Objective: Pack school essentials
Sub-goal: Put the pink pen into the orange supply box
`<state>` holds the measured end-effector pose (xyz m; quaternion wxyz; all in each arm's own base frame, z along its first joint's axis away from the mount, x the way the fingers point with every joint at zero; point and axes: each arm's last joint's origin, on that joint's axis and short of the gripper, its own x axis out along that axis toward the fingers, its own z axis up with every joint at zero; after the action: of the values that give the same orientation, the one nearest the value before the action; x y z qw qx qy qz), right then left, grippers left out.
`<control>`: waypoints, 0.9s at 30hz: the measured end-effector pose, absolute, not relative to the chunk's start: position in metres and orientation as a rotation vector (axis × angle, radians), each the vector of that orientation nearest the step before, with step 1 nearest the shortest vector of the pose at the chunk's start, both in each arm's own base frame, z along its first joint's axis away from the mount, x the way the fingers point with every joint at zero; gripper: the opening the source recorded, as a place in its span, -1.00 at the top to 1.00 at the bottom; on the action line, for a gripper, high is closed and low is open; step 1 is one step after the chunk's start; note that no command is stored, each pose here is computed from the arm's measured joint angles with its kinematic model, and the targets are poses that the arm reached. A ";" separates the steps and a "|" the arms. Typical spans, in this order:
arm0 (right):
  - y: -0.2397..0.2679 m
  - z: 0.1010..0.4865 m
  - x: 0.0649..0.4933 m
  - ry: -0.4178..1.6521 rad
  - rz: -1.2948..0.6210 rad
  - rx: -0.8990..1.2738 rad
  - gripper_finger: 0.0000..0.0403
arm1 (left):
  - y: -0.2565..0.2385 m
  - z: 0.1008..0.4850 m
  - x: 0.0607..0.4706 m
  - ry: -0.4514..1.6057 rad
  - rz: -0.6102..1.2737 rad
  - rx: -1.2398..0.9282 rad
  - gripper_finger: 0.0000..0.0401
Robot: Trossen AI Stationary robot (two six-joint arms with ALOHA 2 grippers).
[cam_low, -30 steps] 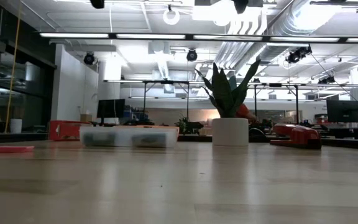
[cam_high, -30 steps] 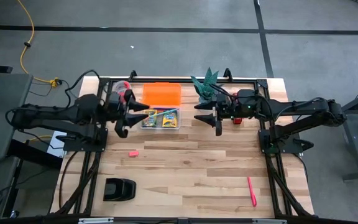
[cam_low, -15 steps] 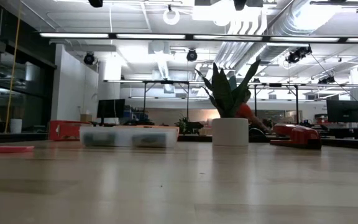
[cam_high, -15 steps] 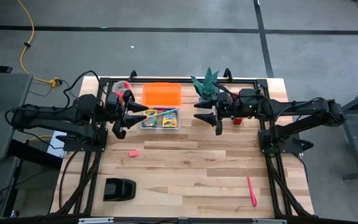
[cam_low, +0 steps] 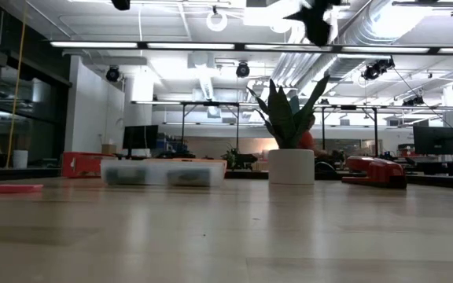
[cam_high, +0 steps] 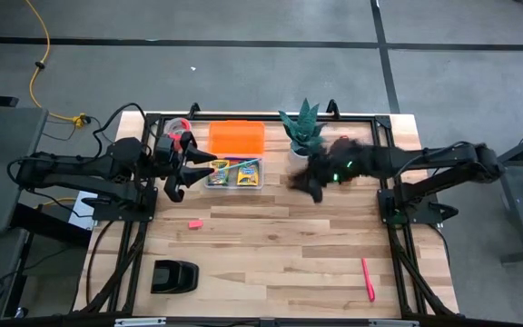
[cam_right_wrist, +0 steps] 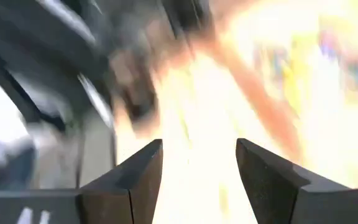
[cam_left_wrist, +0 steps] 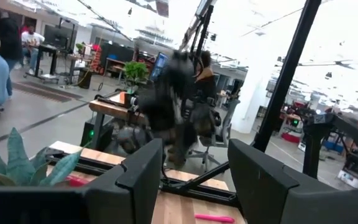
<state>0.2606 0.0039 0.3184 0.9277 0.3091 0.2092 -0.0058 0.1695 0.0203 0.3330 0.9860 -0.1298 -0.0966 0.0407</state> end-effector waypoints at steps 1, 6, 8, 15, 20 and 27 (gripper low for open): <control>0.011 0.307 0.257 0.554 -0.026 0.674 0.02 | 0.020 0.333 0.170 -0.194 0.083 -0.275 0.14; 0.055 0.261 0.231 1.113 -0.223 0.831 0.02 | 0.021 0.331 0.171 -0.185 0.108 -0.301 0.14; 0.073 0.249 0.221 1.261 -0.339 0.880 0.02 | 0.021 0.331 0.171 -0.183 0.110 -0.302 0.14; 0.135 0.198 0.184 1.571 -0.410 1.061 0.02 | 0.021 0.329 0.171 -0.166 0.113 -0.303 0.14; 0.158 0.162 0.157 1.584 -0.517 1.266 0.02 | 0.021 0.329 0.171 -0.164 0.113 -0.303 0.14; 0.168 0.149 0.136 1.593 -0.676 1.358 0.02 | 0.021 0.329 0.171 -0.163 0.114 -0.303 0.14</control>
<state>0.1360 0.1677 0.1487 0.4535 0.5502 0.6455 -0.2739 0.1710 0.0214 0.3292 0.9836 -0.1506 -0.0813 0.0565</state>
